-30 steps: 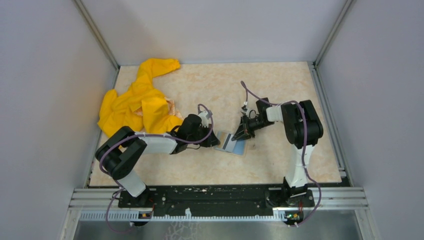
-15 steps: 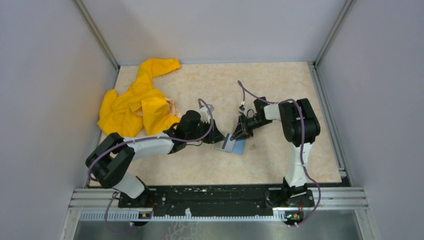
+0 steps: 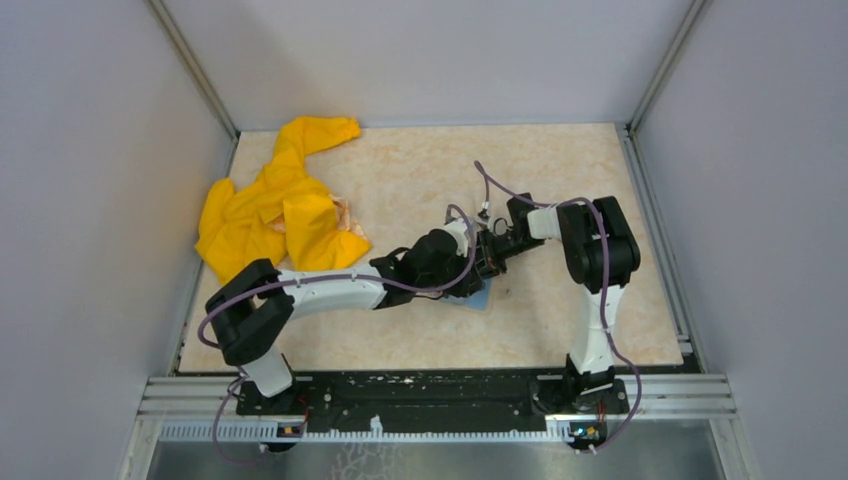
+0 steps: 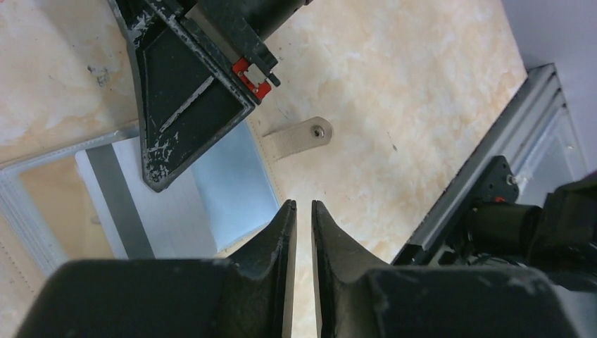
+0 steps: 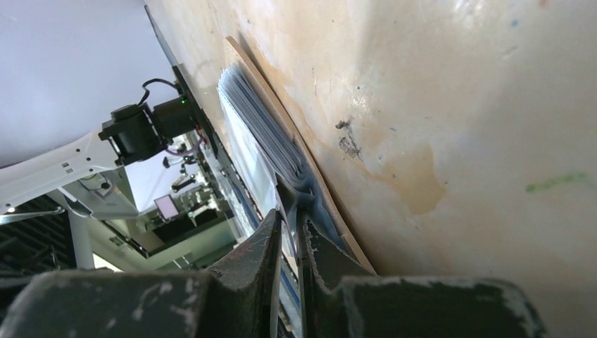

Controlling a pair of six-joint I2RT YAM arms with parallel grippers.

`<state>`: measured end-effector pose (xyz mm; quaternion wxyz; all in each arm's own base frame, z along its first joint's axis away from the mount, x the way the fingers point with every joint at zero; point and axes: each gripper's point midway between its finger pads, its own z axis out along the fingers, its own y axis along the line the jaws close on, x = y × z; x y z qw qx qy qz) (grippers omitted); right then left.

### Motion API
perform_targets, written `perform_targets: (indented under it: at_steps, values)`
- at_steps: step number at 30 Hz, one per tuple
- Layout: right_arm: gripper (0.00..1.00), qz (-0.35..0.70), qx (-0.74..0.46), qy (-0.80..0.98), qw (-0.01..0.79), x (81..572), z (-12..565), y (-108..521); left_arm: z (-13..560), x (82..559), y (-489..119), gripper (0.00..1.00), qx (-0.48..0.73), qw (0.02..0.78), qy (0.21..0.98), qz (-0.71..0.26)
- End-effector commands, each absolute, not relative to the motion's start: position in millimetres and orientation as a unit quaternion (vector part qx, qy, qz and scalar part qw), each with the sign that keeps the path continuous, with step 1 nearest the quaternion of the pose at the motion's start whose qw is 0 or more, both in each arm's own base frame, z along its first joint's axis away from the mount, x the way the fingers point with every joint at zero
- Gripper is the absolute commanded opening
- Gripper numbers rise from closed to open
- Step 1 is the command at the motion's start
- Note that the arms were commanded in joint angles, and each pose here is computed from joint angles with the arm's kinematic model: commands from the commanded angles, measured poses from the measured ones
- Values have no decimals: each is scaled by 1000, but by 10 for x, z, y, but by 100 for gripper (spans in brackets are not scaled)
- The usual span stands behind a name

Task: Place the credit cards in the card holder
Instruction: Insert the credit card into the card holder.

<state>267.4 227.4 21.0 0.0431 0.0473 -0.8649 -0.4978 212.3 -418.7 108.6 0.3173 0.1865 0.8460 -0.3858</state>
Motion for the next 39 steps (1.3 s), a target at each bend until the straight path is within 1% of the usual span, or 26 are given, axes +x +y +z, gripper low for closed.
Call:
perform_targets:
  at_steps: [1, 5, 12, 23, 33, 39]
  values:
    - [11, -469, 69, -880, 22, 2762, 104, 2264, 938, 2215, -4191, 19, 196, 344, 867, -301]
    - [11, -469, 69, -880, 22, 2761, 100, 2261, 886, 2215, -4251, 19, 210, 351, 868, -282]
    - [11, -463, 70, -883, 27, 2751, 51, 2242, 854, 2182, -4307, 19, 223, 349, 865, -282]
    - [11, -461, 72, -884, 29, 2740, 30, 2236, 695, 2215, -4321, 19, 218, 348, 870, -272]
    - [11, -459, 72, -885, 31, 2734, 17, 2227, 577, 2302, -4322, 20, 201, 350, 882, -244]
    - [11, -459, 71, -885, 32, 2733, 16, 2228, 473, 2324, -4380, 21, 211, 341, 887, -228]
